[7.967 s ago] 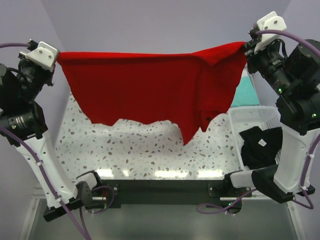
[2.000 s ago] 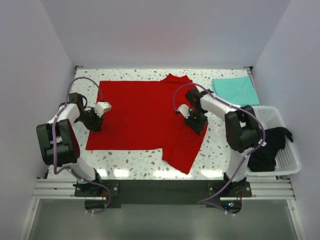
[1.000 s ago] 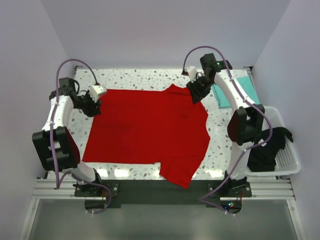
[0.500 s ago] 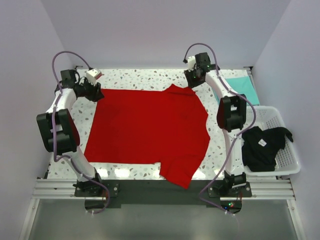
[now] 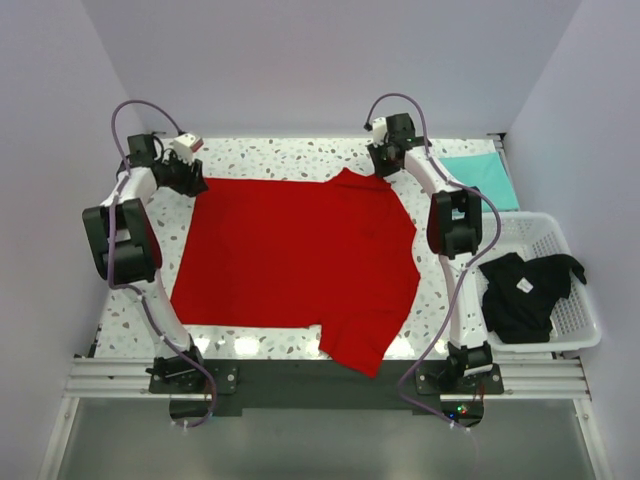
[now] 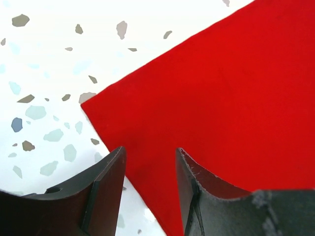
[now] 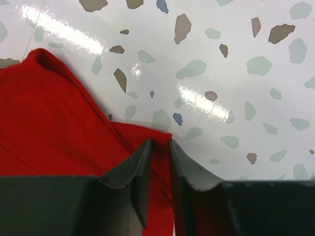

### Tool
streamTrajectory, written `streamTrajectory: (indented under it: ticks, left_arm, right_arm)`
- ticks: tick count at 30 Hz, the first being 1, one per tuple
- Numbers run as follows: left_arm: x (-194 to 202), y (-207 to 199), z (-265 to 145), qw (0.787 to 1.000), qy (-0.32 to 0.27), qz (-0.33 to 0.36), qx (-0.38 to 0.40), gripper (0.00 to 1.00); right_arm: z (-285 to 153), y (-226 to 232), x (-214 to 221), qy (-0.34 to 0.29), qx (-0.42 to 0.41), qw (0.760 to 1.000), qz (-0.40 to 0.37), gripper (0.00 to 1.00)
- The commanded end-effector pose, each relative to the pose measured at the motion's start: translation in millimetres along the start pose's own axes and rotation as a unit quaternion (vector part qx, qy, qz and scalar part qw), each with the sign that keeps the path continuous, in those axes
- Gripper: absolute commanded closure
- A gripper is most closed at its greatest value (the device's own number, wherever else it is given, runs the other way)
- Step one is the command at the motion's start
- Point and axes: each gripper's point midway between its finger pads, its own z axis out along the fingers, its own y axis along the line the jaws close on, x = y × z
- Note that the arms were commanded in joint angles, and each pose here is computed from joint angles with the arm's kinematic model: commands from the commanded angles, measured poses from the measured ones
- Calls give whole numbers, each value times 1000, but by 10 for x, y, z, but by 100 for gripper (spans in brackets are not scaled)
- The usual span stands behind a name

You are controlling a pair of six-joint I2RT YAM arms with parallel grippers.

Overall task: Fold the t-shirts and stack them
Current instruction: Flatten the tshirt out

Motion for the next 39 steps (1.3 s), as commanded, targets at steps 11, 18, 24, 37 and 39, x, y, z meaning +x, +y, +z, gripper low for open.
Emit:
streamTrajectory:
  ticks: [11,18,24,37,39]
  left_arm:
    - [-88,545,302,999,0,-27,-46,49]
    - [-89,640,400,998,-5,-35,-51,48]
    - [-41,624,420,998,-5,-38,-51,48]
    - [-59,585,411,998,-9,-40,-43,48]
    - [-66,554,407,998,-10,-40,-39,47]
  right_arm:
    - [-367,-95,-705,-115,3,993,-15,100]
    - [-390,-223,-1006,-160,30,986,-30,100]
    - [-248,-429,-988,-167,83,982,-27,100]
    - [-256,-346,-865,-142,64,987,-33,64]
    - [-270,-337,-772,-127,62,990,-30,64]
